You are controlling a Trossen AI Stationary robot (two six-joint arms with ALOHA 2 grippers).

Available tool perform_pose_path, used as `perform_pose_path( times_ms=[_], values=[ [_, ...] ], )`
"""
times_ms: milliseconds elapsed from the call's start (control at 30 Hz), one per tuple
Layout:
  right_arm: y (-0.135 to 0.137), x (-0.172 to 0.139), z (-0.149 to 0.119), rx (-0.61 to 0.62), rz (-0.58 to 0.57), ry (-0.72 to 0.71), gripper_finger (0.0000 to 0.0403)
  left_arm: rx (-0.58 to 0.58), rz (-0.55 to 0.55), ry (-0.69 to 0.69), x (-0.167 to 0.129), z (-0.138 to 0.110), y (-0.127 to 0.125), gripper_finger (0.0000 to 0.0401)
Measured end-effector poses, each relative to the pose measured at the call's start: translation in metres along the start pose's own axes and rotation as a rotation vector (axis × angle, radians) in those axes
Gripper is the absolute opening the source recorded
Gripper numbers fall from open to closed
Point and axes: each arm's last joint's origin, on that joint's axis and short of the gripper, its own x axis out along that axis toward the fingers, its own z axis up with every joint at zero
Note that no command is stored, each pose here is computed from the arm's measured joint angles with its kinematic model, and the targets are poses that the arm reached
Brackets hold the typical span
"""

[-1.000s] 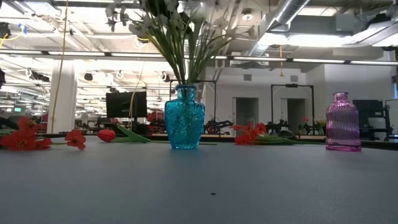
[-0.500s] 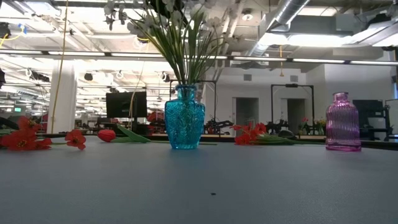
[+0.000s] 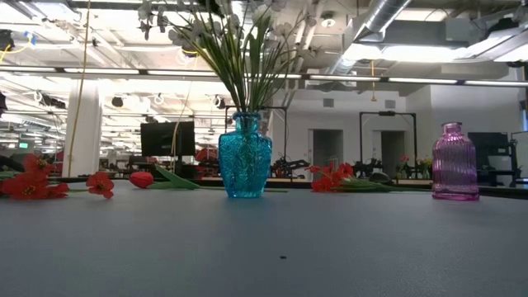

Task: Sort flowers into vase by color
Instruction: Put the bottom red flower into the violet vase

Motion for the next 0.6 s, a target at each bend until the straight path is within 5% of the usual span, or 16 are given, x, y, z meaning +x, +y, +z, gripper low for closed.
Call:
perform_pose_path(
  times_ms=[333,600],
  values=[
    [0.046,0.071,-0.023,-0.405,0.113,0.461,0.0265,-0.254,-0.042,0.192,-0.010,-0.037,0.004,0.0132],
    [0.081,0.129,-0.051,-0.545,0.191,0.611,0.0265,-0.326,0.005,0.083,-0.024,-0.071,-0.025,0.0132]
  ],
)
